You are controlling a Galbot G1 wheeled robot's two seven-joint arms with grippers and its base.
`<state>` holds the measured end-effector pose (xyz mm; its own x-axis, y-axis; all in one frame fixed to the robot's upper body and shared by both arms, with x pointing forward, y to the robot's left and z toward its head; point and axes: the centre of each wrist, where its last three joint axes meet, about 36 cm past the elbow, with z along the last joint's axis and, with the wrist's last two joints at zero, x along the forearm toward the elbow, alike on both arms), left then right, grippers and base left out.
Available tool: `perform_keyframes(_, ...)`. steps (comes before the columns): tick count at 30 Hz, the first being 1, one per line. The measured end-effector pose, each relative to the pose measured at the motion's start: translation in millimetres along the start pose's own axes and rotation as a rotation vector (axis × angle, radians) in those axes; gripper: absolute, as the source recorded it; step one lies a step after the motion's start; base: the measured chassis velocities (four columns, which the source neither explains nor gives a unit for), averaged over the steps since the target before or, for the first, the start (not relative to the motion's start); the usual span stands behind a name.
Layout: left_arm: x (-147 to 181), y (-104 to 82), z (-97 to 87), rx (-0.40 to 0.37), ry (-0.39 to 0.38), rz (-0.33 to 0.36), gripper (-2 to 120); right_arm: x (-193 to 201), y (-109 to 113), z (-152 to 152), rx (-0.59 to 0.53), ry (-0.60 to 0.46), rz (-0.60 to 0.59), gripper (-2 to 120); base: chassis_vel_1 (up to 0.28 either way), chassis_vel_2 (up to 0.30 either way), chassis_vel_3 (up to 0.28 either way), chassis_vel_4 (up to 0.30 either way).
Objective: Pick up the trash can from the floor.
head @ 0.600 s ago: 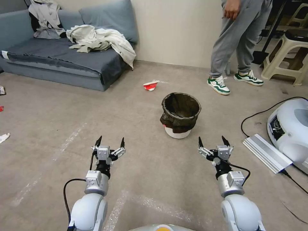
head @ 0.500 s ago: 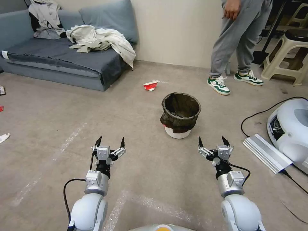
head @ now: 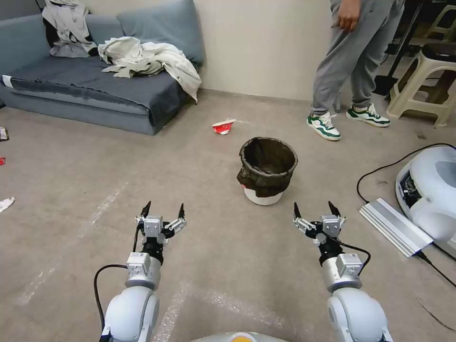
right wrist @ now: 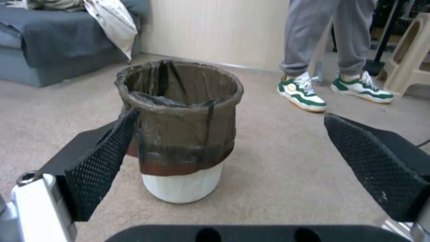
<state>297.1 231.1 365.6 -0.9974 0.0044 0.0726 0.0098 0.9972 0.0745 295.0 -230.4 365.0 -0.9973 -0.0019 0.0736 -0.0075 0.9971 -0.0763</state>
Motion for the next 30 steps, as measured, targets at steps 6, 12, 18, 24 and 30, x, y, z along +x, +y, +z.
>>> perform_keyframes(6, 38.5, -22.6, -16.8, 0.018, -0.046, -0.031, 100, 47.8, 16.1, -13.9, 0.046, -0.055, 0.078, 100, 0.0, 0.0, 0.0, 0.0)
perform_keyframes(12, 71.6, -37.4, -37.2, 0.04, -0.075, -0.078, 100, 55.0, 17.4, -16.7, 0.035, -0.067, 0.093, 100, 0.0, 0.0, 0.0, 0.0)
perform_keyframes(18, 74.4, -33.6, -38.2, 0.024, -0.076, -0.091, 100, 55.5, 14.7, -17.0, 0.033, -0.067, 0.097, 100, 0.0, 0.0, 0.0, 0.0)
perform_keyframes(24, 72.1, -25.9, -33.8, 0.016, -0.069, -0.071, 100, 55.2, 11.4, -19.4, 0.024, -0.068, 0.09, 100, 0.0, 0.0, 0.0, 0.0)
perform_keyframes(30, 71.5, -19.5, -32.2, 0.01, -0.067, -0.064, 100, 54.7, 6.4, -21.2, 0.012, -0.064, 0.081, 100, 0.0, 0.0, 0.0, 0.0)
